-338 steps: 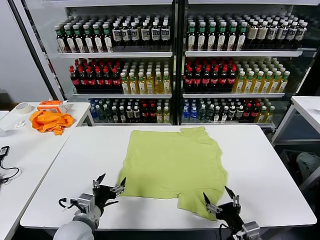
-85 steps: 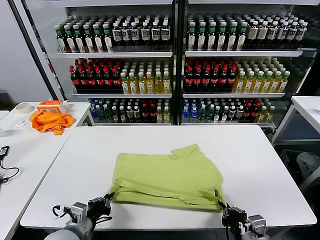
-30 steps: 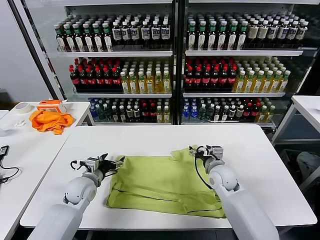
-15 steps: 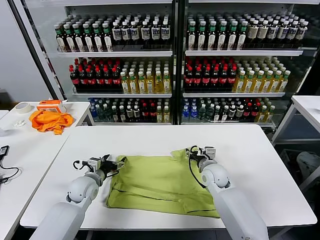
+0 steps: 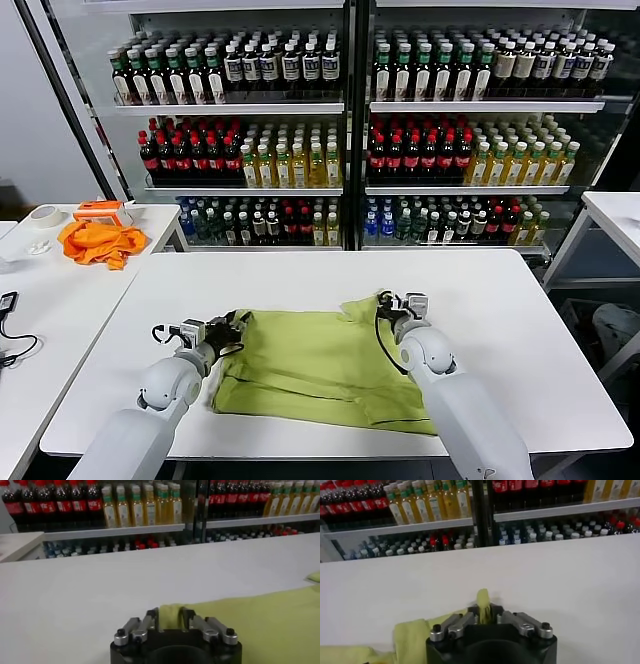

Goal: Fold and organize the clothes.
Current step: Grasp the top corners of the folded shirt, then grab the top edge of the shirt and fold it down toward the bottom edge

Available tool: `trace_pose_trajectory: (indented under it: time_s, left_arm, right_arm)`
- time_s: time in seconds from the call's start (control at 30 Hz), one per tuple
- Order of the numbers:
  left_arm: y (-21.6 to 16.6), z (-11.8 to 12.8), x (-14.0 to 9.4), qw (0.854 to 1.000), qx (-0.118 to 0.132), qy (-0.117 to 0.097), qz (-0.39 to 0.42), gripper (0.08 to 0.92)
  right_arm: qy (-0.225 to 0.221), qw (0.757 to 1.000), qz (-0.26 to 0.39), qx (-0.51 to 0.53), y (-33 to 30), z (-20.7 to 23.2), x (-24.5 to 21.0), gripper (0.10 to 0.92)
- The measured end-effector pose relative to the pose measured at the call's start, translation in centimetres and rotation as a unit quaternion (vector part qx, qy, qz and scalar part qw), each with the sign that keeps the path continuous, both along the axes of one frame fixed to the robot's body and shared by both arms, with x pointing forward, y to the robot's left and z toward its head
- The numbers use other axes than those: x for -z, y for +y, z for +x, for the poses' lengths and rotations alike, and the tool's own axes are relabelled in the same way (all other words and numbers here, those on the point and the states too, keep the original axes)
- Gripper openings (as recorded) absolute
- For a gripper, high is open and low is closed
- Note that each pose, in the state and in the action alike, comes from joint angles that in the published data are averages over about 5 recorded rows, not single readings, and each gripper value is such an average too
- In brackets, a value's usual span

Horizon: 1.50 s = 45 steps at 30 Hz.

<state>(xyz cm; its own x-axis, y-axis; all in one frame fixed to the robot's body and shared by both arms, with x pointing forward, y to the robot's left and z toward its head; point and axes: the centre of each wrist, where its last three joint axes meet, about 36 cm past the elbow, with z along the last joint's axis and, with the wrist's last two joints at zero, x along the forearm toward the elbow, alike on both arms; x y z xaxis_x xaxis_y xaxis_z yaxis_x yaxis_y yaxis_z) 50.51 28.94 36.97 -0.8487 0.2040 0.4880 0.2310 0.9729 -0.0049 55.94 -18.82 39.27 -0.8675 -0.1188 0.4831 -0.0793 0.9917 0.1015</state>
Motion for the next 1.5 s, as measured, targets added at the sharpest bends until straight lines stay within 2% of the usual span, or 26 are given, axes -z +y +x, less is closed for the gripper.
trace_pose_trajectory:
  time_s: [0.2, 0.3, 0.57, 0.93, 1.5]
  left_arm:
    - [0.5, -0.3, -0.6, 1.0, -0.005, -0.011, -0.012, 0.113]
    - [0.6, -0.9, -1.0, 1.0, -0.007, -0.019, -0.021, 0.083]
    - [0.4, -4.0, -2.4, 0.998, 0.003, -0.039, -0.047, 0.081]
    - [0.3, -8.7, -3.5, 0.997, 0.018, -0.048, -0.057, 0.081]
    - [-0.1, -12.7, -2.8, 0.998, 0.033, -0.028, -0.038, 0.081]
  right_arm:
    - [-0.023, 1.0, 0.0, -0.001, -0.6, -1.4, -1.9, 0.106]
    - [-0.038, 0.999, -0.004, -0.001, -1.1, -2.7, -3.0, 0.106]
    - [-0.055, 0.998, -0.011, -0.011, -2.2, -8.3, -3.9, 0.106]
    - [-0.065, 0.997, -0.021, -0.029, -2.3, -15.0, -3.7, 0.106]
    - [-0.043, 0.997, -0.046, -0.034, -1.8, -19.3, -2.8, 0.106]
